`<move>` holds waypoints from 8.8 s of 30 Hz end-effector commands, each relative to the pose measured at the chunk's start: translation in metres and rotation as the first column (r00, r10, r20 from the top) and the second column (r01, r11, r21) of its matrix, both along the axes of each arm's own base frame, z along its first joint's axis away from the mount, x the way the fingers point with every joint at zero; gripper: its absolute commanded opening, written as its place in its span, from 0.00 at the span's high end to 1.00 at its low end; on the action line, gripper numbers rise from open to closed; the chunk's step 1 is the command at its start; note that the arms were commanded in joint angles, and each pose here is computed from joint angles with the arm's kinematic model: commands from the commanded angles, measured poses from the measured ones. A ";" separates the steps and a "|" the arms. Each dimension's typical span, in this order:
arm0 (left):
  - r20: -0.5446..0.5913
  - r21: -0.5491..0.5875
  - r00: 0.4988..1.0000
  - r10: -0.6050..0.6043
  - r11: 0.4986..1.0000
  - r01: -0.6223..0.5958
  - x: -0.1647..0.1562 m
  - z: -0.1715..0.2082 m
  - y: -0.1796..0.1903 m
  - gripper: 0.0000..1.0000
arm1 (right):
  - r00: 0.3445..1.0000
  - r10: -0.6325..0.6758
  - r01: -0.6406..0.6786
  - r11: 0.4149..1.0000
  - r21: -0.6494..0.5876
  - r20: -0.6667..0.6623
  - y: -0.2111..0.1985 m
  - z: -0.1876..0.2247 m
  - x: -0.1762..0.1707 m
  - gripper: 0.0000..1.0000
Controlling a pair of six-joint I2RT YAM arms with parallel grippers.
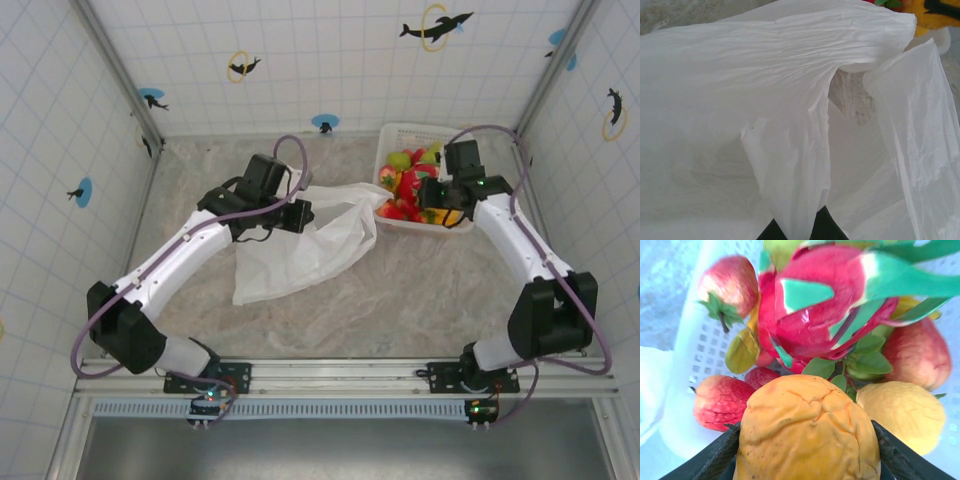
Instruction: Place the fake fruits into the plastic bag and tie a complex knot
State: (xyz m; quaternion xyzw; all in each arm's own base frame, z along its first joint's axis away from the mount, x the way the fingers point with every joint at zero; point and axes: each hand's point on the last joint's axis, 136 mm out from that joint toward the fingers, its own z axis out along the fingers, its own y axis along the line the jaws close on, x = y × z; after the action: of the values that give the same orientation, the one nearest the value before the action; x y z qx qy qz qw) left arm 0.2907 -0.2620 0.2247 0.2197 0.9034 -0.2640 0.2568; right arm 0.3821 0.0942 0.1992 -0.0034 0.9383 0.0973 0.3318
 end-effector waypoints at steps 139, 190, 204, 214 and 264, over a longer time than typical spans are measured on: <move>-0.037 -0.305 0.990 0.133 0.942 -0.138 0.003 -0.033 0.039 1.00 | 0.841 0.488 -0.534 0.680 0.502 0.233 0.329 -0.073 -0.049 0.26; -0.032 -0.266 0.979 0.200 0.943 -0.202 0.005 -0.025 0.070 1.00 | 0.651 0.682 -0.750 0.510 0.421 0.333 0.229 -0.031 -0.141 0.98; 0.044 -0.336 0.980 0.192 0.927 -0.166 0.033 0.027 0.060 1.00 | 0.572 0.759 -0.820 0.540 0.190 0.311 0.212 0.028 -0.149 1.00; 0.037 -0.329 0.991 0.130 0.938 -0.111 0.021 0.015 0.056 1.00 | 0.556 0.788 -0.829 0.507 0.236 0.263 0.199 0.004 -0.174 0.79; 0.009 -0.341 0.998 0.070 0.938 -0.062 0.009 0.004 0.041 1.00 | 0.981 -0.108 0.089 0.989 -0.118 -0.160 -0.059 -0.081 0.029 0.22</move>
State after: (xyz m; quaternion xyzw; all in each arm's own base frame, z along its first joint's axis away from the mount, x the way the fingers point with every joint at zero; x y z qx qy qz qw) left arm 0.2990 -0.2181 0.2259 0.1324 0.8526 -0.4040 0.3038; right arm 0.3874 0.0363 0.1035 0.0258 0.9738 0.0216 0.2247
